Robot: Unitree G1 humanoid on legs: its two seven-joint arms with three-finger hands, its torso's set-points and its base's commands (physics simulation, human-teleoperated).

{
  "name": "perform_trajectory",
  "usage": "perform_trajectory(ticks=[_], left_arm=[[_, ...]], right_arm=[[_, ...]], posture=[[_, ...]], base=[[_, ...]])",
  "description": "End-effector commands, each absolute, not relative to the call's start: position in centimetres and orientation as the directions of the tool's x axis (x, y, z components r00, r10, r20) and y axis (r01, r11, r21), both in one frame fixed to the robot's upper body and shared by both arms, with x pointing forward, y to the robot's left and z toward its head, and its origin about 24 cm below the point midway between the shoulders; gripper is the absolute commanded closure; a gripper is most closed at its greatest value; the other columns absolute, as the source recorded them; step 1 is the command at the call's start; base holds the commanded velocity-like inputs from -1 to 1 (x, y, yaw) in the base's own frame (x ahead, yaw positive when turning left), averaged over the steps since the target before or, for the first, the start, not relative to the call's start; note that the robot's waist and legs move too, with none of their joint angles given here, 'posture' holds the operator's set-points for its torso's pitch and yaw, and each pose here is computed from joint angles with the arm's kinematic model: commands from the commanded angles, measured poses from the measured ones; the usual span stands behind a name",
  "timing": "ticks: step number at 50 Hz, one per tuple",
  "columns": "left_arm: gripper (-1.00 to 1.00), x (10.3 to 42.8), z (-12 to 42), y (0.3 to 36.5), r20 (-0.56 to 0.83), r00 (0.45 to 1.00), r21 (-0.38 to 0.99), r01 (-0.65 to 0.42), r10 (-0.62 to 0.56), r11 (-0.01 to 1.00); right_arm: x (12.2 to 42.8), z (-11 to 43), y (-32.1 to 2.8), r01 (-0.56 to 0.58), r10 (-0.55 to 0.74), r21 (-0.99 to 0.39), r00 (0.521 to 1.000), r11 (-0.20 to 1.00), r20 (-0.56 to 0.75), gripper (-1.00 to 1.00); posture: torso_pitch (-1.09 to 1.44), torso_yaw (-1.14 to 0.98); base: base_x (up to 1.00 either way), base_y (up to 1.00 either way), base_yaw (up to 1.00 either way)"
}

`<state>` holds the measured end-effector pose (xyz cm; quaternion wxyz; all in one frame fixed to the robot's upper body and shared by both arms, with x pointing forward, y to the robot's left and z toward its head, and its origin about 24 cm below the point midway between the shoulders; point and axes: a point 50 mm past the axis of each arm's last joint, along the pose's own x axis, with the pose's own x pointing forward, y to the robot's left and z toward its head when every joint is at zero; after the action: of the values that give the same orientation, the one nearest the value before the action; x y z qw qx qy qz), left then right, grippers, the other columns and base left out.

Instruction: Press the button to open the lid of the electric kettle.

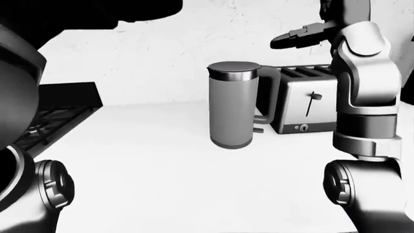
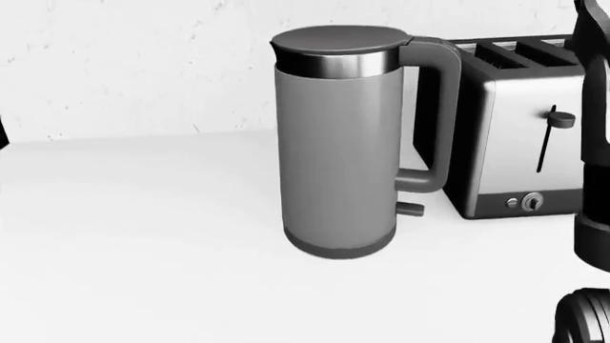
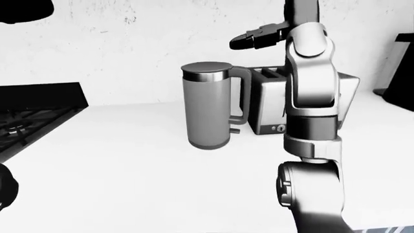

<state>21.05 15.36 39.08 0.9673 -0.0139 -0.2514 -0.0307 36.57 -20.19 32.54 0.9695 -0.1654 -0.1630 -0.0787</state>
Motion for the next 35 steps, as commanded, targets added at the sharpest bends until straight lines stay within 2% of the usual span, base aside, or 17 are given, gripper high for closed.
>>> perform_trajectory(ticks=[1,16,27,35], left_arm=[[-1.00,20.8,39.8,15.7,0.518,0.855,-0.036,0.058,-0.031,0.998],[-1.00,20.9,39.6,15.4,0.514,0.857,-0.028,0.062,-0.038,0.998],[-1.00,20.8,39.7,15.4,0.515,0.856,-0.027,0.061,-0.038,0.998],[-1.00,20.9,39.6,15.3,0.514,0.857,-0.023,0.061,-0.040,0.998]], right_arm=[[36.3,34.2,-20.4,0.236,-0.100,-0.301,0.908,0.924,0.407,-1.00],[38.1,34.1,-21.8,0.264,-0.133,-0.460,0.946,0.848,0.296,-1.00],[39.6,32.1,-23.3,0.305,-0.190,-0.606,0.950,0.735,0.247,-1.00],[40.6,31.8,-23.5,0.301,-0.203,-0.645,0.953,0.703,0.224,-1.00]], posture=[[-0.58,0.00],[-0.58,0.00],[-0.58,0.00],[-0.58,0.00]], base=[[0.00,0.00,0.00],[0.00,0.00,0.00],[0.00,0.00,0.00],[0.00,0.00,0.00]])
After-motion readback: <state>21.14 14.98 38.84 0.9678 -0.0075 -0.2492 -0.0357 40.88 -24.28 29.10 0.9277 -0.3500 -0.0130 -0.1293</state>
